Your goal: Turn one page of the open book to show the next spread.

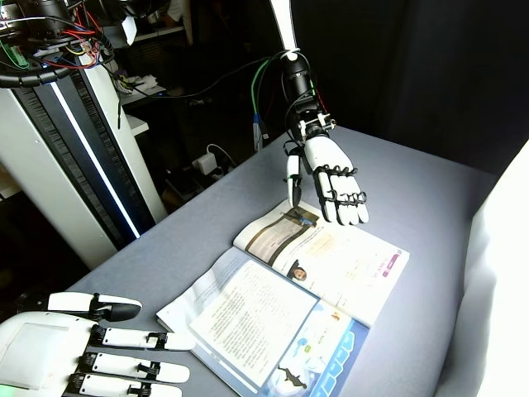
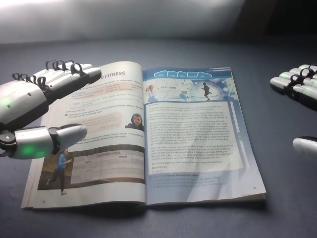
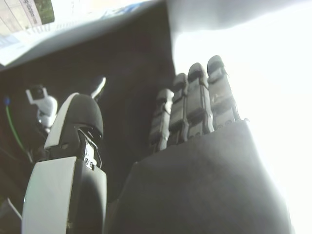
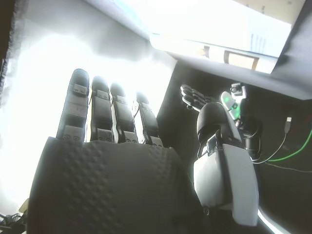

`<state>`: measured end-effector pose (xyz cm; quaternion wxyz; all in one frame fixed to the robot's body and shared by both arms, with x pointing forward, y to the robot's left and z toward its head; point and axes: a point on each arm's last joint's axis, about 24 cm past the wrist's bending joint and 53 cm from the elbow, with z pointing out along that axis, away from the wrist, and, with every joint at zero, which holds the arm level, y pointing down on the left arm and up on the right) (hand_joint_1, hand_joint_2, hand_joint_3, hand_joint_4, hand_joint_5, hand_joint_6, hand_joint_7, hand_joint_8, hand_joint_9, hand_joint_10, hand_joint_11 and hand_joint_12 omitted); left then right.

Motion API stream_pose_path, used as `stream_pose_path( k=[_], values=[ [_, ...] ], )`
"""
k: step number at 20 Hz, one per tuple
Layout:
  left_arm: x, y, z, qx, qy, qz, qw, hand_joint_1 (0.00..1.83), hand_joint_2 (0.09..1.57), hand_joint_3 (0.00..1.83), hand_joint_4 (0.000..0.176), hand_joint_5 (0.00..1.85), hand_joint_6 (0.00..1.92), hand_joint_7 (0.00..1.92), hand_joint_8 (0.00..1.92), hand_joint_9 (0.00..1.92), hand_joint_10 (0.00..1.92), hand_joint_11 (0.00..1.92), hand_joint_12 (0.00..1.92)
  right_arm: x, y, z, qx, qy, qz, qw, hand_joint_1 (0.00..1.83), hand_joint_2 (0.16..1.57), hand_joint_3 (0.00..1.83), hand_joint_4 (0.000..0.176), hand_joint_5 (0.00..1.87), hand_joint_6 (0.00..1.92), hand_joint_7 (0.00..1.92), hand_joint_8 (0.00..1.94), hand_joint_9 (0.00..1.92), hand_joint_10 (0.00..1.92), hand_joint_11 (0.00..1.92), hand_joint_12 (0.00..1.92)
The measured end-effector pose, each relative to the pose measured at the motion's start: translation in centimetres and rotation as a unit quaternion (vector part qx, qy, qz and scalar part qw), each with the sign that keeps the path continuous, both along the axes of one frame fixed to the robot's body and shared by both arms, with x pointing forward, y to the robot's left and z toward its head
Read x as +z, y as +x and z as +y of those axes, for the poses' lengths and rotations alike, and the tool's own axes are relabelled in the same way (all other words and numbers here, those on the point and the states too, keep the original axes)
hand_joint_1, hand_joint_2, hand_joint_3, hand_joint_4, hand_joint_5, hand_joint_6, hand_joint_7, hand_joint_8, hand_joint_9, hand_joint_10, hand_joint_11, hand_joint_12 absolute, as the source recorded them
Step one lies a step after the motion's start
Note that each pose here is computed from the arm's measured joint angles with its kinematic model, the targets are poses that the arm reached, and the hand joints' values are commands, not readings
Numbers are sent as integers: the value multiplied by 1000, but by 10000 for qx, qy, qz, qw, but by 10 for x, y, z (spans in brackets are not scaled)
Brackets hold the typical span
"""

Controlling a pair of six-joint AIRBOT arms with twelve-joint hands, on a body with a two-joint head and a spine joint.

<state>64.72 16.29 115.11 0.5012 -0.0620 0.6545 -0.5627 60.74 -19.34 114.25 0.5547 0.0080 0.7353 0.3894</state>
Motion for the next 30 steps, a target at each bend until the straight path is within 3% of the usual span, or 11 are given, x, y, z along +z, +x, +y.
stream_pose_path(
  k=[3,6,9,11,16,17,20,23,26,29,30],
  values=[
    [-6,-1,2,20,50,74,10000,288,1376,16,0,14,3,0,0,0,0,0,0,-5,-2,4,96,-122,61,9999,223,1318,14,0,0,0,0,0,0,0,0,0],
    [-6,-1,3,41,40,84,9999,237,1373,6,16,3,2,0,0,0,0,0,0,-5,-2,6,125,-139,65,9998,181,1323,12,0,0,0,0,0,0,0,0,0],
    [-8,-2,5,41,81,102,9999,159,1380,6,5,0,0,0,0,0,0,0,0,-6,1,23,354,-260,38,9990,201,1326,10,0,0,0,0,0,0,0,0,0],
    [-11,-2,11,98,156,165,9997,169,1377,3,17,5,2,0,0,0,0,0,0,-12,1,36,563,-429,59,9975,135,1329,9,0,0,0,0,0,0,0,0,0],
    [-17,-2,25,262,225,289,9990,232,1370,0,7,14,4,0,0,0,0,0,0,-40,4,65,967,-747,346,9919,56,1308,0,0,0,0,0,0,0,0,1,0],
    [-20,-4,25,248,246,325,9989,246,1377,1,23,2,0,0,0,0,0,0,0,-48,4,70,1023,-793,437,9906,64,1310,0,0,0,0,0,0,0,0,0,0],
    [-27,-7,34,359,259,413,9982,250,1375,0,35,0,0,0,0,0,0,0,0,-70,1,78,1151,-964,706,9861,25,1304,0,0,0,0,0,0,0,0,0,0],
    [-30,-8,40,439,247,473,9976,211,1388,5,21,0,0,0,0,0,0,0,0,-85,1,81,1169,-1061,866,9837,47,1299,0,0,0,0,0,0,0,0,0,0],
    [-35,-10,42,452,286,530,9972,207,1393,2,36,0,0,0,0,0,0,0,0,-90,2,85,1211,-1096,882,9826,51,1298,0,0,0,0,0,0,0,0,0,0],
    [-39,-12,43,455,300,574,9969,258,1386,0,0,19,6,0,0,0,0,0,0,-90,7,96,1264,-995,823,9835,1,1307,2,0,0,0,0,0,0,0,0,0],
    [-41,-13,45,478,321,611,9965,261,1387,0,0,28,9,0,0,0,0,0,0,-90,9,102,1283,-946,816,9838,0,1301,0,0,0,0,0,0,0,0,0,0]
  ],
)
